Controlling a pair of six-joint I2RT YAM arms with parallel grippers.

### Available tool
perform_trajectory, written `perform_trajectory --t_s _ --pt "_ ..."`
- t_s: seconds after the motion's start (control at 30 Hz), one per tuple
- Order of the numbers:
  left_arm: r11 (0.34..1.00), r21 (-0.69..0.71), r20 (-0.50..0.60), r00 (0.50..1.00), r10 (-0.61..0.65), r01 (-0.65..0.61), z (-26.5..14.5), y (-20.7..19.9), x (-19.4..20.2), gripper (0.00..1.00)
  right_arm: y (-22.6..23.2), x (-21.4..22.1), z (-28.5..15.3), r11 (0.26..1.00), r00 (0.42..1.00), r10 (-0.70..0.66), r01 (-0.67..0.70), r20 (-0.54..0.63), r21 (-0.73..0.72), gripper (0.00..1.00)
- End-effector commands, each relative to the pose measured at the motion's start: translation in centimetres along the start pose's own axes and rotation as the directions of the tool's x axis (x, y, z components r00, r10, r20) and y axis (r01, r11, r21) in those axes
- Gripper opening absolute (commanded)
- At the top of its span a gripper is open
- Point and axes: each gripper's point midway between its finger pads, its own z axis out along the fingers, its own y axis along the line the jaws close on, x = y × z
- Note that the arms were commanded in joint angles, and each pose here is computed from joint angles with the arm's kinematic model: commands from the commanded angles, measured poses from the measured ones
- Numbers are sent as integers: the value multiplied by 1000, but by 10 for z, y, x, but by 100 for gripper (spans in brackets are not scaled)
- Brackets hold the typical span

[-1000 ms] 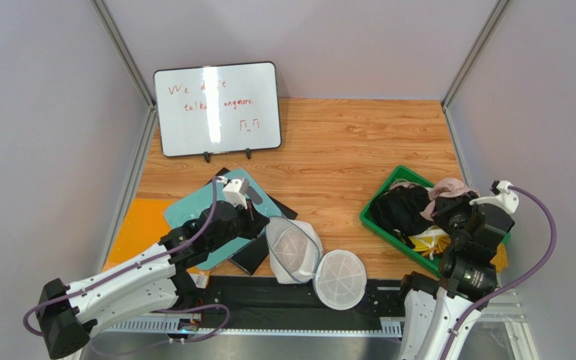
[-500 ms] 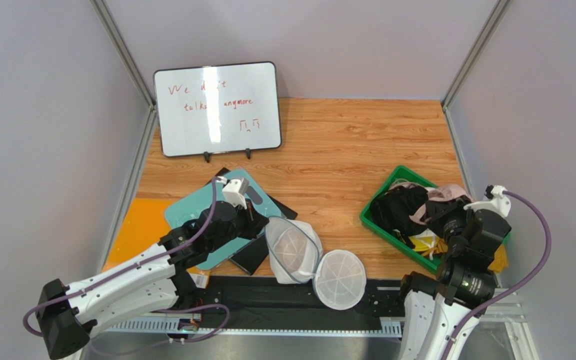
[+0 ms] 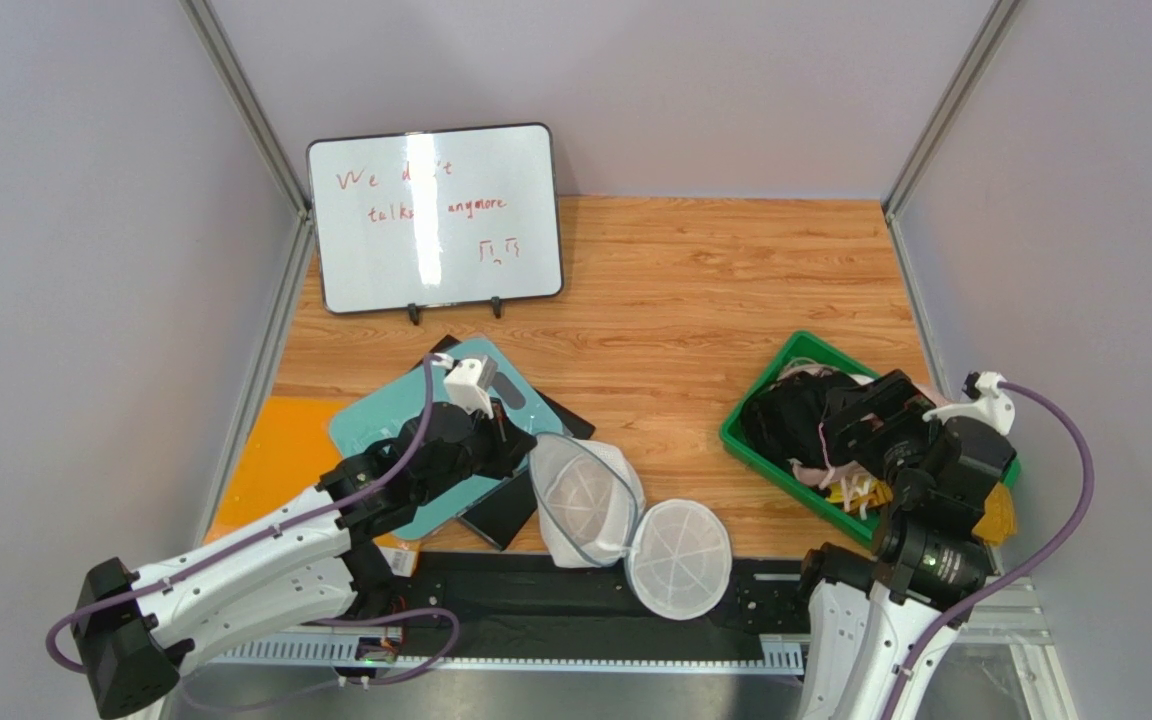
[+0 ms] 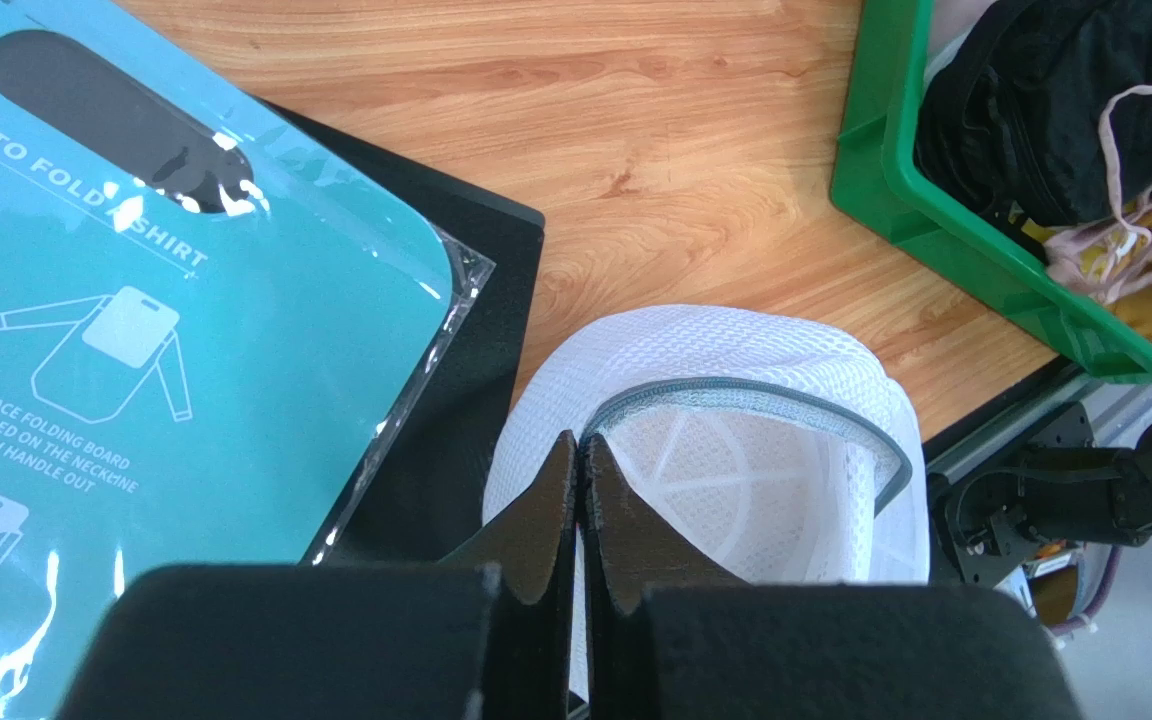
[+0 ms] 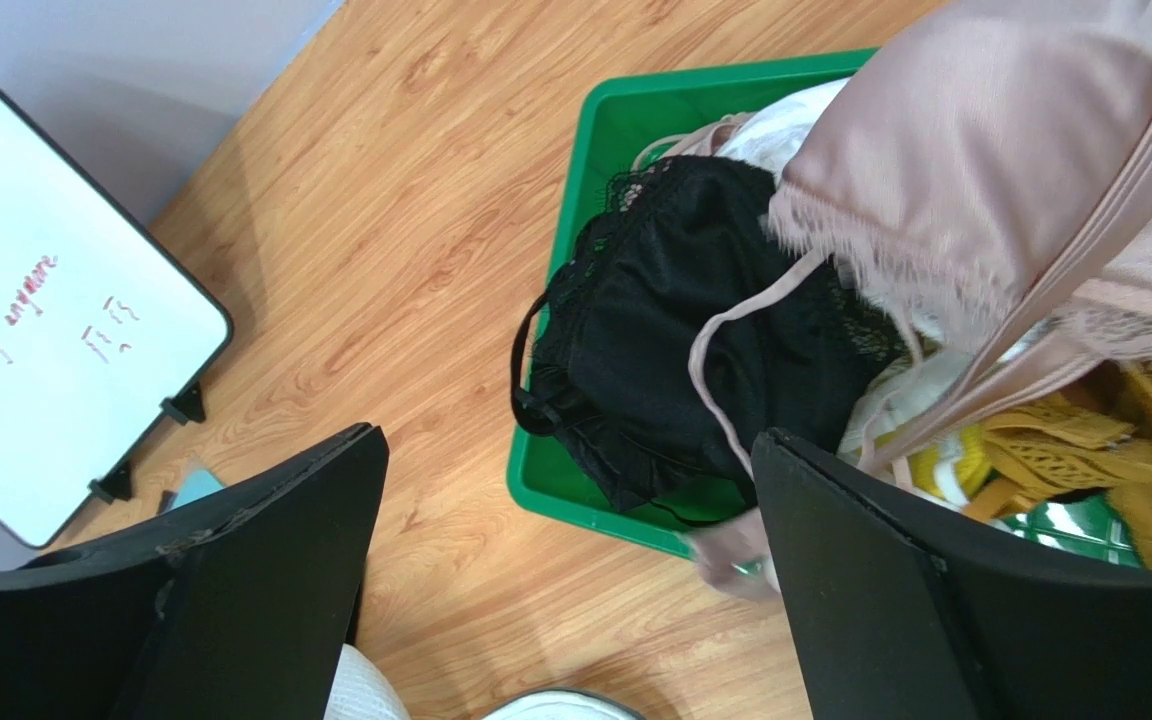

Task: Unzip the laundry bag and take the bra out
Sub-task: Place the bra in the bin, then close the laundry bag at the center of the board.

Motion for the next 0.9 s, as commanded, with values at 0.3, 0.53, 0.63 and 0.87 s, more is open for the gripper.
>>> perform_trajectory --t_s 0.3,0.53,0.63,0.87 --pt "998 -59 10 1000 21 -21 1 12 -1 0 52 -13 -1 976 989 -63 33 -133 -214 99" --pt "995 -99 19 1000 16 -14 0 19 -3 0 79 49 1 910 906 -267 124 -329 -396 97" --pt "995 -101 21 1000 6 -4 1 18 -4 0 99 97 3 868 824 -374 149 -427 -474 98" --pt "993 -118 7 1000 11 -10 7 17 -6 0 105 188 5 815 648 -545 262 -532 -517 100"
